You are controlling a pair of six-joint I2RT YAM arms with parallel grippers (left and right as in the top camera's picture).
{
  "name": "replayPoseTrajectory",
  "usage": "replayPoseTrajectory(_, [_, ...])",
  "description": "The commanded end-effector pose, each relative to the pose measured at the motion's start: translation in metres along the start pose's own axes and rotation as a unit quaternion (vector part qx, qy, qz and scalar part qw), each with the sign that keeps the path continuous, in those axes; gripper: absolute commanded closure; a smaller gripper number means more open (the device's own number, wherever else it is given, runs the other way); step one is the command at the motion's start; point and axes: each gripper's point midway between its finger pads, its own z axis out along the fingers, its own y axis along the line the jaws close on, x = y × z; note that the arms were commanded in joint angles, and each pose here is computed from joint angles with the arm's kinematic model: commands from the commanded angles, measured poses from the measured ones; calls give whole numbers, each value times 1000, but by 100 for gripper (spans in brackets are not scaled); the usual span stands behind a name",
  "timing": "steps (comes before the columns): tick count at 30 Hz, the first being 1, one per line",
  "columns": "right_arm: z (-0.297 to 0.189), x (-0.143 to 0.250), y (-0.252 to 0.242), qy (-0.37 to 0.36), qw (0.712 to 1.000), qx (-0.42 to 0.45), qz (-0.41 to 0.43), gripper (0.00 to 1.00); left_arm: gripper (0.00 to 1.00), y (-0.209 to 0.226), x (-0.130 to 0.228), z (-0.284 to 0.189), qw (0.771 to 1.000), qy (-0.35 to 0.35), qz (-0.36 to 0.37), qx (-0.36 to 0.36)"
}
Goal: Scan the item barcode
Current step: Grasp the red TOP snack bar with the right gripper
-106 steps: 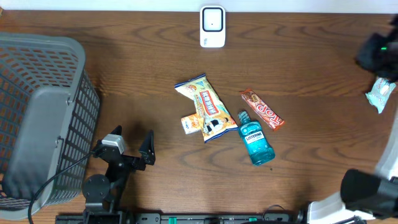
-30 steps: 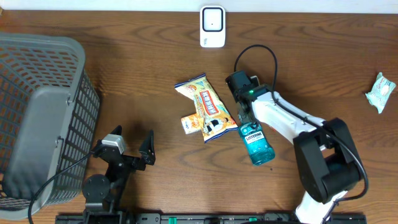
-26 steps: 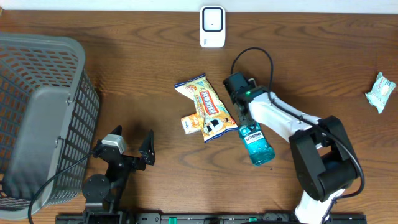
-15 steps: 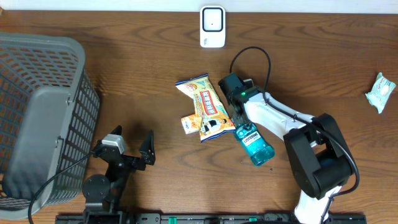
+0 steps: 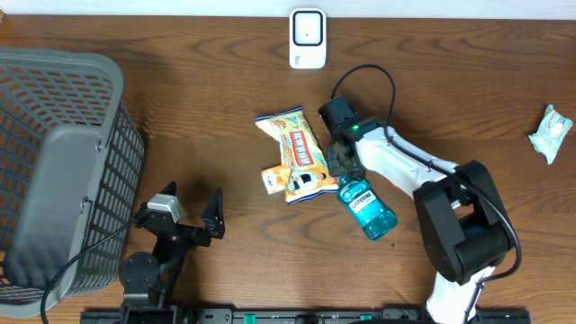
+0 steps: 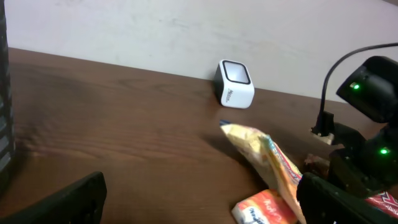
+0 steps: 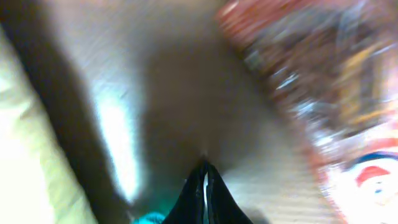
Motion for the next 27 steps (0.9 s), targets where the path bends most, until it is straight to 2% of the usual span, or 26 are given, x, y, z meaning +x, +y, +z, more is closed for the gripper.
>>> replayPoseTrajectory(1, [4,44,30,95,984,-153,-5,99,2,2,15,1,1000,23,-6,-2])
replayPoseTrajectory(9, [-57,19,21,56,949,-309,18,99,2,2,15,1,1000,23,-6,-2])
replayPoseTrajectory(15, [-51,17,-24,47,967,-246,46,96,2,2,15,1,1000,23,-6,-2])
replayPoseTrajectory(18, [-51,16,-28,36,972,-230,20,77,2,2,15,1,1000,23,-6,-2])
replayPoseTrajectory(20, [-44,13,-42,27,984,-174,11,61,2,2,15,1,1000,23,-6,-2])
replayPoseTrajectory(22, [-36,8,-66,12,997,-81,-2,47,2,2,15,1,1000,23,-6,-2])
replayPoseTrajectory(25, [-35,-4,-91,-19,998,41,-33,37,2,2,15,1,1000,23,-6,-2])
replayPoseTrajectory(27, [-37,-16,-86,-45,994,71,-71,37,2,2,15,1,1000,23,-6,-1])
